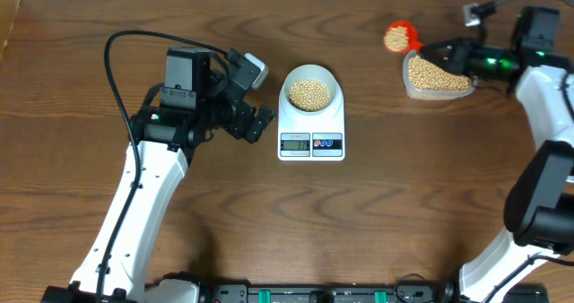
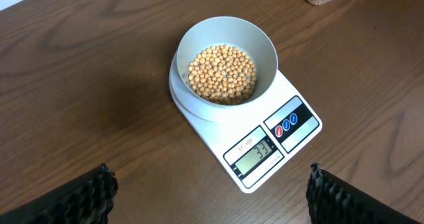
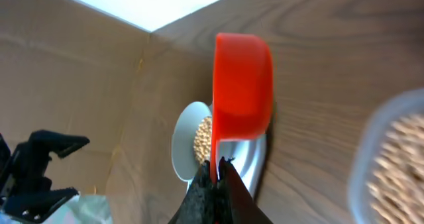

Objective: Scoop item into bowl and weigh 50g on scale
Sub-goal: 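Carry the filled red scoop with the right gripper over the bowl, then tilt the red scoop gradually to trickle soybeans into the bowl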

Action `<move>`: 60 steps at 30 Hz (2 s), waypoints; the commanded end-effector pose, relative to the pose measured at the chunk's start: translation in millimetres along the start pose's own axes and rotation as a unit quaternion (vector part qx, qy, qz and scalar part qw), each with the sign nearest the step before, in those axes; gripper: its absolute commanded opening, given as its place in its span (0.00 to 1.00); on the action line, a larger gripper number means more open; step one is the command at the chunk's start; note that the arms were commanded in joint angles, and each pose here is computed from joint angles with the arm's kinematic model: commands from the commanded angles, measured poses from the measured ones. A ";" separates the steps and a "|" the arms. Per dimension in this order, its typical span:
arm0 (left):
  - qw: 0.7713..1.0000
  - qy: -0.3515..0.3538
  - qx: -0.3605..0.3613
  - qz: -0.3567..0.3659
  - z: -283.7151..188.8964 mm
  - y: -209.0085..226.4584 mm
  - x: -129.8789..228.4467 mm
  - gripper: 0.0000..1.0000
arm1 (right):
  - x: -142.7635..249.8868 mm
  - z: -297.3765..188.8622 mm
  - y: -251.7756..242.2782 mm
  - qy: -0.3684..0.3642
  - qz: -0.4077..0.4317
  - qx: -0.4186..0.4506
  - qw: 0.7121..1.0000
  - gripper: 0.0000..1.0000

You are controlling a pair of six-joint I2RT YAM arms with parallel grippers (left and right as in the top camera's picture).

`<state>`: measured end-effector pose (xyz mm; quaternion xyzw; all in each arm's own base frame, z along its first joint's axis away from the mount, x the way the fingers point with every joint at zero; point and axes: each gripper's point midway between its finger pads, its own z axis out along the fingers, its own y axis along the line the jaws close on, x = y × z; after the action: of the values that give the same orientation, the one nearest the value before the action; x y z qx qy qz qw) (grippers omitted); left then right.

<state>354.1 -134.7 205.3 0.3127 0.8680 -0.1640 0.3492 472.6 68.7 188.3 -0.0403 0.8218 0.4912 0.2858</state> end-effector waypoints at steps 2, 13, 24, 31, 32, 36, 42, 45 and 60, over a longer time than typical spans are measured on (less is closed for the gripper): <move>1.000 -0.001 0.006 0.007 0.0 -1.8 1.0 0.94 | 8.2 31.9 28.5 0.025 -0.016 -0.042 0.999 0.01; 1.000 -0.001 0.006 0.007 0.0 -1.8 1.0 0.94 | 30.2 75.7 68.9 0.066 -0.058 -0.080 0.993 0.01; 1.000 -0.001 0.006 0.007 0.0 -1.8 1.0 0.94 | 44.9 90.8 83.7 0.089 -0.061 -0.092 0.990 0.01; 1.000 -0.001 0.006 0.007 0.0 -1.8 1.0 0.94 | 50.0 97.0 87.0 0.096 -0.067 -0.090 0.989 0.01; 1.000 -0.001 0.006 0.007 0.0 -1.8 1.0 0.94 | 50.7 97.9 87.6 0.096 -0.068 -0.090 0.989 0.01; 1.000 -0.001 0.006 0.007 0.0 -1.8 1.0 0.94 | 54.1 101.8 87.4 0.100 -0.077 -0.083 0.989 0.01; 1.000 -0.001 0.006 0.007 0.0 -1.9 1.1 0.94 | 62.7 105.0 65.1 0.110 -0.086 -0.018 0.990 0.01; 1.000 -0.001 0.006 0.007 0.0 -1.8 1.0 0.94 | 66.5 106.2 61.4 0.116 -0.099 -0.007 0.988 0.01; 1.000 -0.001 0.006 0.007 0.0 -1.8 1.0 0.94 | 89.8 129.8 49.4 0.152 -0.199 0.078 0.965 0.01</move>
<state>353.9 -134.7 205.1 0.3126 0.8682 -0.1641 0.3487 434.4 222.8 141.5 -0.2338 0.8662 0.3684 0.2435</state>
